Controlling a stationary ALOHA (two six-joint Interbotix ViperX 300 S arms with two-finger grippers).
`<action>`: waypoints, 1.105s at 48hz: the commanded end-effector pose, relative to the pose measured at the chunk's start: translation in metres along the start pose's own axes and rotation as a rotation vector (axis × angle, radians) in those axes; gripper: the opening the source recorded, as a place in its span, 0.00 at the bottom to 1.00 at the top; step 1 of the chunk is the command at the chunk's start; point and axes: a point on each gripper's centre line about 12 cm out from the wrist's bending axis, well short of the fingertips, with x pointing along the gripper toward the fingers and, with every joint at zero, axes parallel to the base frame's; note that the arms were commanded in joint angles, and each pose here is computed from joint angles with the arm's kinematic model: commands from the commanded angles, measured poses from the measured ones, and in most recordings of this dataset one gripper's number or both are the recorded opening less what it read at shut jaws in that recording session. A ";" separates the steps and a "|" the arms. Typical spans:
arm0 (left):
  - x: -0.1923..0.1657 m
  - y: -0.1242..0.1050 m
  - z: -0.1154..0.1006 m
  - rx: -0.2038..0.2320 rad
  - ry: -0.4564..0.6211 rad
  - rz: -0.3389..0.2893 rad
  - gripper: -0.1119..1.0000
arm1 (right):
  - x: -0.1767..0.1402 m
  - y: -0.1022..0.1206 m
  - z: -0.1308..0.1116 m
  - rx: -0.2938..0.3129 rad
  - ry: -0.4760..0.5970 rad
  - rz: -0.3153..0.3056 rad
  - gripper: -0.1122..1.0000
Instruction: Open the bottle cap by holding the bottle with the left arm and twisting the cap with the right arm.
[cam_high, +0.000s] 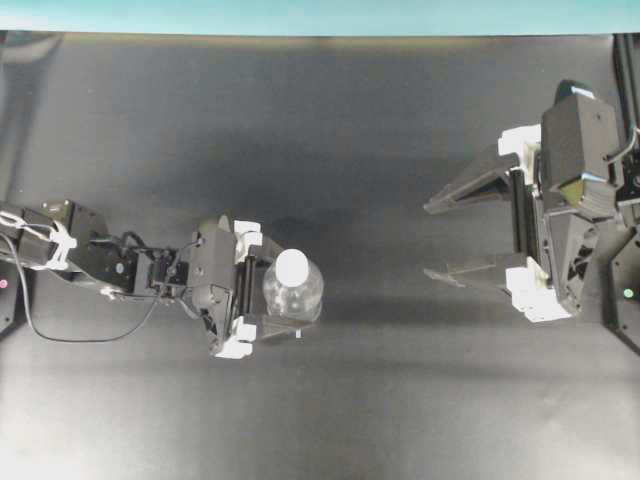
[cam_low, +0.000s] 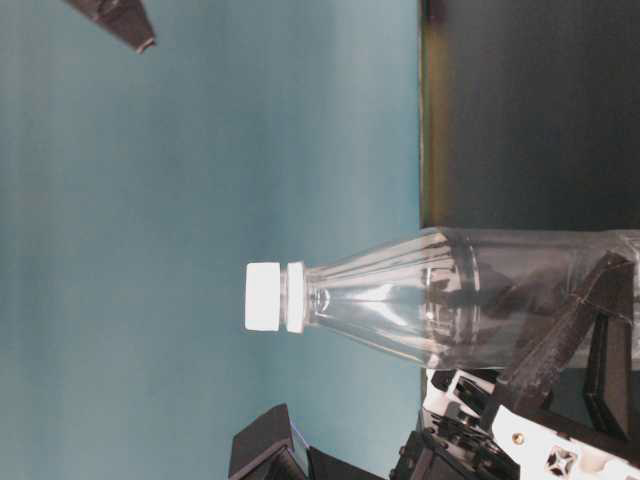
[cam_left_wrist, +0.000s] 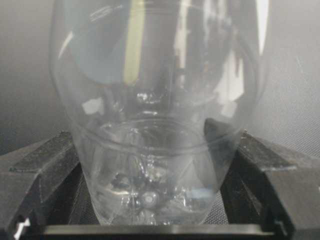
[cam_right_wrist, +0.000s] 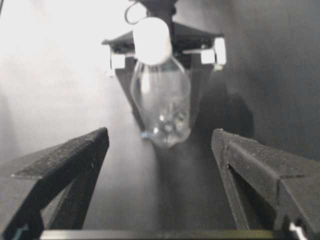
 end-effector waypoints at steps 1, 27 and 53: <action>0.002 0.001 0.001 -0.001 0.000 0.002 0.84 | -0.003 0.001 0.002 0.007 -0.021 0.003 0.82; 0.002 -0.002 0.002 0.002 -0.003 -0.007 0.84 | -0.010 -0.002 -0.013 0.009 -0.075 0.002 0.82; 0.002 -0.005 0.001 0.003 -0.001 -0.012 0.84 | -0.010 -0.002 -0.019 0.008 -0.066 0.003 0.82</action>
